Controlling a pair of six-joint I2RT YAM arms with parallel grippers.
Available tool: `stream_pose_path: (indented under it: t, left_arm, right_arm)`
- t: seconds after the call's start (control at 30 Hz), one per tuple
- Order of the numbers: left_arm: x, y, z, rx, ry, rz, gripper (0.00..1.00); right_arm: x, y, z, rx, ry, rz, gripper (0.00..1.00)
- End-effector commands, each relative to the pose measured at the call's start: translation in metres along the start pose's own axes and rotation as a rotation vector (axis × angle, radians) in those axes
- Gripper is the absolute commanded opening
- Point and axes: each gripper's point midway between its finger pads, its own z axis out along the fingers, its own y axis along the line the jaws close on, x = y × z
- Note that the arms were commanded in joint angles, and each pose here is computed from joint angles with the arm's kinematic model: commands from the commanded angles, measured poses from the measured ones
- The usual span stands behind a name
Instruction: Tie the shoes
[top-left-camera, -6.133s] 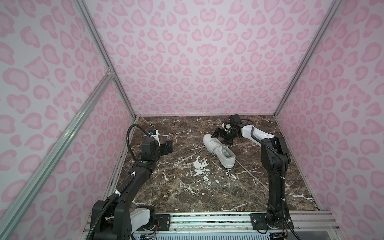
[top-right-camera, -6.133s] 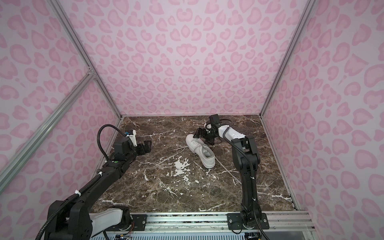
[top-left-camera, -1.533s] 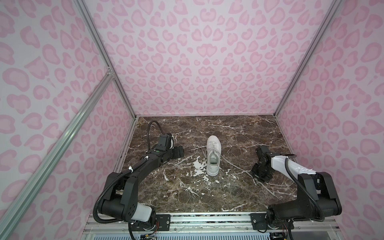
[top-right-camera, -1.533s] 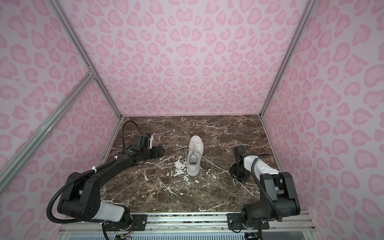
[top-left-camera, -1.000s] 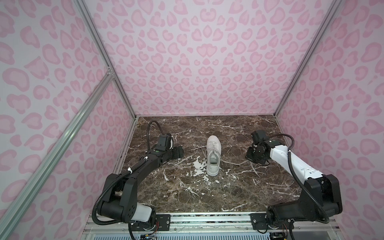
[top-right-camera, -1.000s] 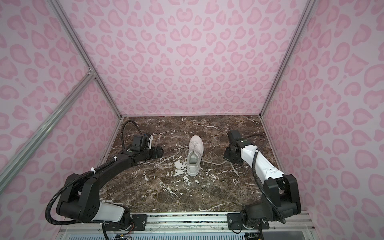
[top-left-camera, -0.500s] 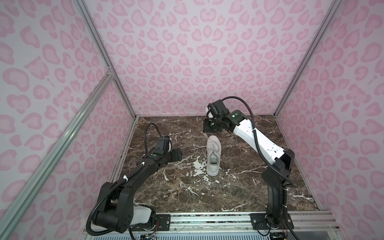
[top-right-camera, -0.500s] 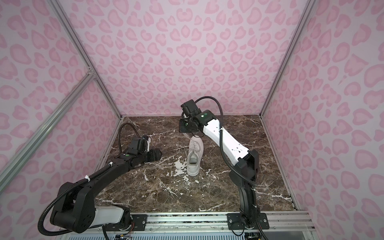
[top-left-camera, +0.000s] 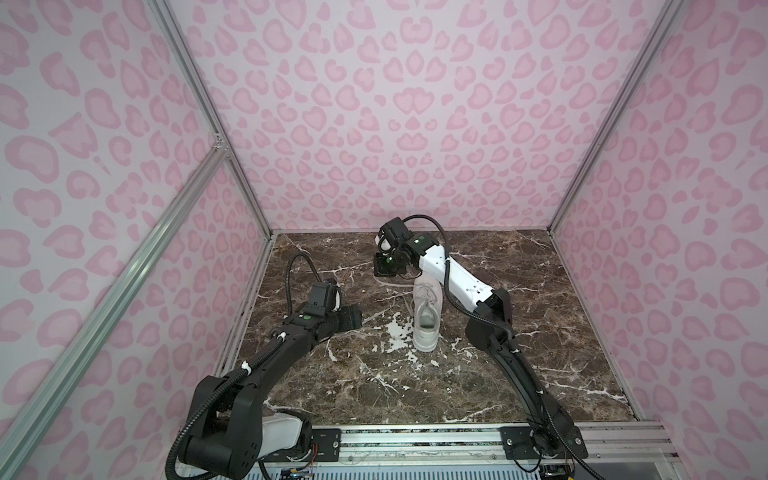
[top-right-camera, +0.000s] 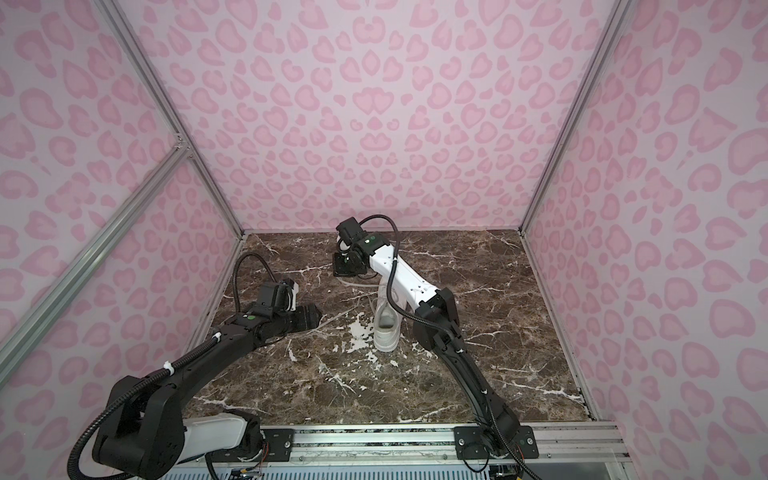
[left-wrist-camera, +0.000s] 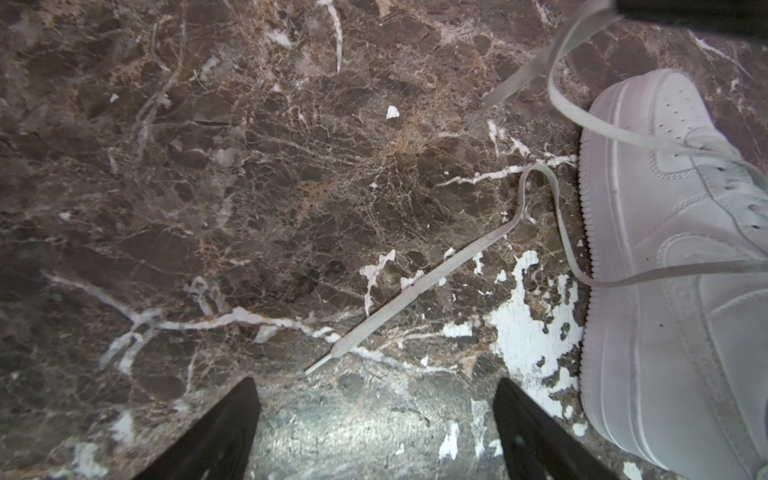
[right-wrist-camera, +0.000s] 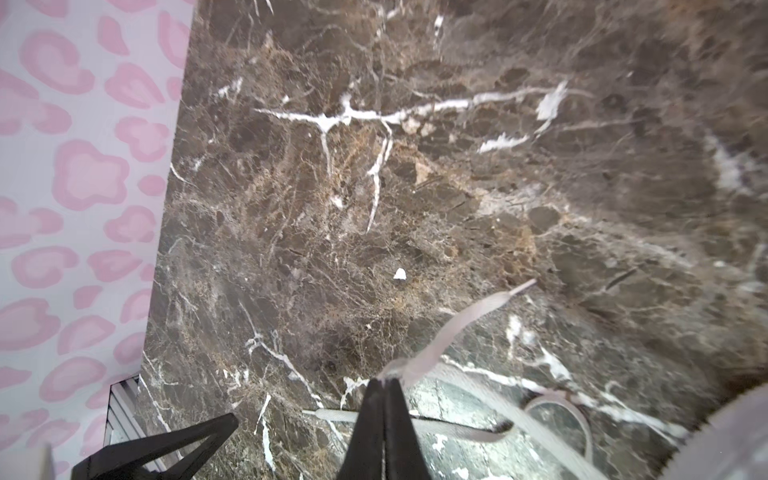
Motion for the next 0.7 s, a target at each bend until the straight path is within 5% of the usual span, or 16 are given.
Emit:
stream_pose_path:
  t: [0.0, 0.3, 0.67]
  left_arm:
    - [0.005, 0.004, 0.003, -0.024, 0.030, -0.006, 0.88]
    - [0.000, -0.001, 0.017, -0.090, 0.118, 0.089, 0.83]
    - [0.005, -0.030, 0.058, -0.145, 0.229, 0.245, 0.68]
  right_arm:
    - [0.005, -0.005, 0.013, -0.005, 0.019, 0.020, 0.14]
    - [-0.011, -0.025, -0.017, 0.054, -0.019, 0.034, 0.55]
    - [-0.022, -0.076, -0.102, 0.111, -0.101, 0.066, 0.55]
